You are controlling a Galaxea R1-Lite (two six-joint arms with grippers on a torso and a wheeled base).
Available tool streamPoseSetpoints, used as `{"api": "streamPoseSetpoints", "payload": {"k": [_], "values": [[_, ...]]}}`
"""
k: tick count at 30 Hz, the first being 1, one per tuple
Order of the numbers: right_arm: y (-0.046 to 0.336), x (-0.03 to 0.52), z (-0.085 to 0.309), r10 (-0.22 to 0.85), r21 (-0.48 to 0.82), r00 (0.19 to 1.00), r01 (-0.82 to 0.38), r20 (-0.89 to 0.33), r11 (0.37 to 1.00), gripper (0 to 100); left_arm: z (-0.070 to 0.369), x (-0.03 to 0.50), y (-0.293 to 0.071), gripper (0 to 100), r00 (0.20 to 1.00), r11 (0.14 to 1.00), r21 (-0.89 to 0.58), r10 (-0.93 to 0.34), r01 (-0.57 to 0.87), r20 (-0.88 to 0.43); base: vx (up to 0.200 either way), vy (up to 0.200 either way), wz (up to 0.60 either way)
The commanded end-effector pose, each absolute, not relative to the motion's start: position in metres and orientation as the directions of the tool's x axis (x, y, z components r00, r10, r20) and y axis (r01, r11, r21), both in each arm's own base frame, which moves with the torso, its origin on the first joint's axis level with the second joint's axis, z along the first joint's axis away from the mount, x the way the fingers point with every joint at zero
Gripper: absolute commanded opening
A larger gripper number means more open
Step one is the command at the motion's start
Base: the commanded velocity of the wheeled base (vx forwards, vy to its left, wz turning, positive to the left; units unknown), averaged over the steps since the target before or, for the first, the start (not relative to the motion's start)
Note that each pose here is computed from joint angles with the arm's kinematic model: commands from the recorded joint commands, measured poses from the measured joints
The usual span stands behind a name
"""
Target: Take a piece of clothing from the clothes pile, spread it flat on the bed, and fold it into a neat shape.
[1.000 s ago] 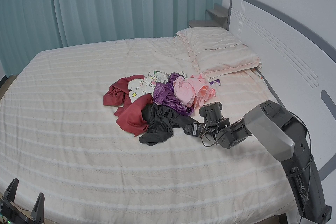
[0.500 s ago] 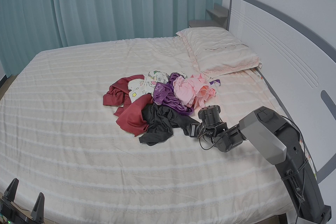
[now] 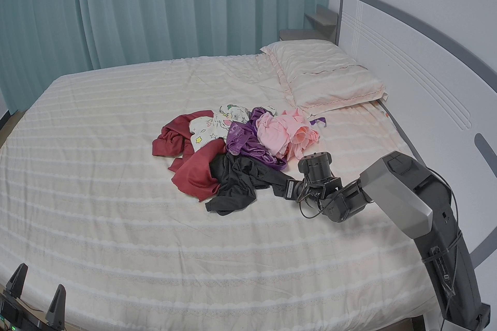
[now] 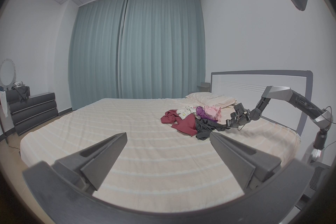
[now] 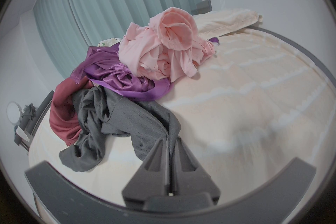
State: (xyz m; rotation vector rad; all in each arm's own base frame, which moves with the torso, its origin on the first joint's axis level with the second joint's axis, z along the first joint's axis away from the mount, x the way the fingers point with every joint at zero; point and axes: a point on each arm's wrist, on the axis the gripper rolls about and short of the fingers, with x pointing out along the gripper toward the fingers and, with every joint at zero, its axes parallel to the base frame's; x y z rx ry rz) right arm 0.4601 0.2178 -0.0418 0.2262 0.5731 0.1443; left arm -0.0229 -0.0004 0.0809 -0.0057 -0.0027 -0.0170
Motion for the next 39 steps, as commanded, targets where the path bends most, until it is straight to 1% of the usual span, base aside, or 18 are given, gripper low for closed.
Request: {"api": "streamPoseSetpoints", "payload": {"k": [1, 3, 4, 5, 7, 8, 9, 12, 14, 18, 21, 25, 28, 32, 35, 36, 37, 39], "values": [[0.216, 0.440, -0.008, 0.229, 0.310, 0.821, -0.068, -0.523, 0.948, 0, 0.076, -0.023, 0.000, 100, 1.000, 1.000, -0.006, -0.017, 0.017, 0.002, 0.000, 0.000, 0.00], [0.210, 0.418, 0.006, 0.280, 0.364, 0.782, -0.073, -0.556, 0.928, 0, 0.076, -0.023, 0.000, 100, 1.000, 1.000, -0.006, -0.017, 0.017, 0.002, 0.000, 0.000, 0.00], [0.209, 0.415, 0.007, 0.286, 0.371, 0.775, -0.072, -0.563, 0.926, 0, 0.076, -0.023, 0.000, 100, 1.000, 1.000, -0.006, -0.017, 0.017, 0.002, 0.000, 0.000, 0.00], [0.201, 0.394, 0.020, 0.340, 0.425, 0.742, -0.082, -0.578, 0.902, 0, 0.076, -0.023, 0.000, 100, 1.000, 1.000, -0.006, -0.017, 0.017, 0.002, 0.000, 0.000, 0.00], [0.189, 0.369, 0.029, 0.408, 0.480, 0.703, -0.107, -0.583, 0.871, 0, 0.076, -0.023, 0.000, 100, 1.000, 1.000, -0.006, -0.017, 0.017, 0.002, 0.000, 0.000, 0.00], [0.189, 0.369, 0.029, 0.408, 0.480, 0.703, -0.107, -0.583, 0.871, 0, 0.076, -0.023, 0.000, 100, 1.000, 1.000, -0.006, -0.017, 0.017, 0.002, 0.000, 0.000, 0.00], [0.176, 0.344, 0.035, 0.462, 0.517, 0.676, -0.139, -0.574, 0.845, 0, 0.076, -0.023, 0.000, 100, 1.000, 1.000, -0.006, -0.017, 0.017, 0.002, 0.000, 0.000, 0.00], [0.153, 0.298, 0.040, 0.506, 0.545, 0.668, -0.175, -0.547, 0.820, 0, 0.076, -0.023, 0.000, 100, 1.000, 1.000, -0.006, -0.017, 0.017, 0.002, 0.000, 0.000, 0.00], [0.135, 0.257, 0.044, 0.547, 0.570, 0.670, -0.219, -0.503, 0.792, 0, 0.076, -0.023, 0.000, 100, 1.000, 1.000, -0.006, -0.017, 0.017, 0.002, 0.000, 0.000, 0.00], [0.118, 0.220, 0.052, 0.601, 0.611, 0.654, -0.259, -0.459, 0.748, 0, 0.076, -0.023, 0.000, 100, 1.000, 1.000, -0.006, -0.017, 0.017, 0.002, 0.000, 0.000, 0.00], [0.101, 0.185, 0.060, 0.649, 0.636, 0.622, -0.297, -0.437, 0.712, 0, 0.076, -0.023, 0.000, 100, 1.000, 1.000, -0.001, -0.018, 0.018, 0.003, 0.000, 0.000, 0.00], [0.088, 0.161, 0.070, 0.686, 0.661, 0.605, -0.325, -0.405, 0.677, 0, 0.076, -0.023, 0.000, 100, 1.000, 1.000, -0.003, -0.018, 0.018, 0.002, 0.000, 0.000, 0.00], [0.082, 0.149, 0.079, 0.689, 0.689, 0.600, -0.293, -0.407, 0.663, 0, 0.076, -0.023, 0.000, 100, 1.000, 1.000, -0.005, -0.020, 0.020, 0.003, 0.000, 0.000, 0.00], [0.075, 0.128, 0.090, 0.724, 0.690, 0.558, -0.332, -0.406, 0.643, 0, 0.077, -0.023, 0.000, 100, 1.000, 1.000, 0.006, -0.025, 0.024, 0.008, 0.000, 0.000, 0.00], [0.070, 0.119, 0.094, 0.724, 0.669, 0.556, -0.357, -0.409, 0.652, 0, 0.077, -0.022, 0.000, 100, 1.000, 0.999, 0.025, -0.028, 0.028, 0.000, 0.000, 0.000, 0.00], [0.065, 0.113, 0.094, 0.715, 0.628, 0.554, -0.387, -0.427, 0.675, 0, 0.077, -0.021, -0.001, 100, 0.999, 0.998, 0.058, -0.026, 0.027, -0.021, 0.000, 0.000, 0.00], [0.065, 0.113, 0.094, 0.715, 0.628, 0.554, -0.387, -0.427, 0.675, 0, 0.077, -0.021, -0.001, 100, 0.999, 0.998, 0.058, -0.026, 0.027, -0.021, 0.000, 0.000, 0.00], [0.062, 0.113, 0.091, 0.697, 0.606, 0.553, -0.381, -0.456, 0.698, 0, 0.076, -0.023, -0.001, 100, 0.999, 0.996, 0.079, -0.043, 0.042, 0.009, 0.000, 0.000, 0.00]]}}
